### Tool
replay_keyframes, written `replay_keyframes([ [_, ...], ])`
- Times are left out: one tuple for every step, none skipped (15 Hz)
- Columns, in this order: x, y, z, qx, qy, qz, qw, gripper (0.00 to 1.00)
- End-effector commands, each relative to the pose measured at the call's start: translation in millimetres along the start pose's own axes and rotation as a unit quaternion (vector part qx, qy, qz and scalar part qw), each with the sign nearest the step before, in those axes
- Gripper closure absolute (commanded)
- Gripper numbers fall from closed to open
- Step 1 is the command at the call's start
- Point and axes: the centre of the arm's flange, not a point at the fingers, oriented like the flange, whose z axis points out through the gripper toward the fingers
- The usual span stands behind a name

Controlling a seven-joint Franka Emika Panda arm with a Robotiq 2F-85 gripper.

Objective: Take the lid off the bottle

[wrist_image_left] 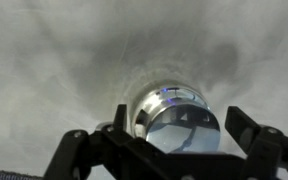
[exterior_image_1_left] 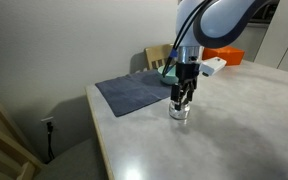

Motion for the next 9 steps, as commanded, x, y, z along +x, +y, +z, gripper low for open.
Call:
replay_keyframes([
  [1.1, -1.6, 6.1, 0.002, 0.015, -0.004, 0.9999, 0.0],
  [1.5, -2.1, 5.9, 0.0, 0.019, -0.004, 0.9998, 0.0],
  [2.0, -3.4, 5.3, -0.001, 0.023, -0.004, 0.9997, 0.0],
  [2.6, -4.5, 4.7, -0.003, 0.027, -0.004, 0.9996, 0.0],
  [2.7, -5.6, 4.4, -0.005, 0.031, -0.004, 0.9995, 0.0],
  [2.8, -7.0, 3.9, -0.007, 0.034, -0.004, 0.9994, 0.0],
  [2.9, -7.5, 3.7, -0.008, 0.036, -0.003, 0.9993, 0.0],
  [2.5, -7.6, 3.3, -0.01, 0.037, 0.0, 0.9993, 0.0],
  [2.2, -8.0, 2.7, -0.011, 0.039, 0.004, 0.9992, 0.0],
])
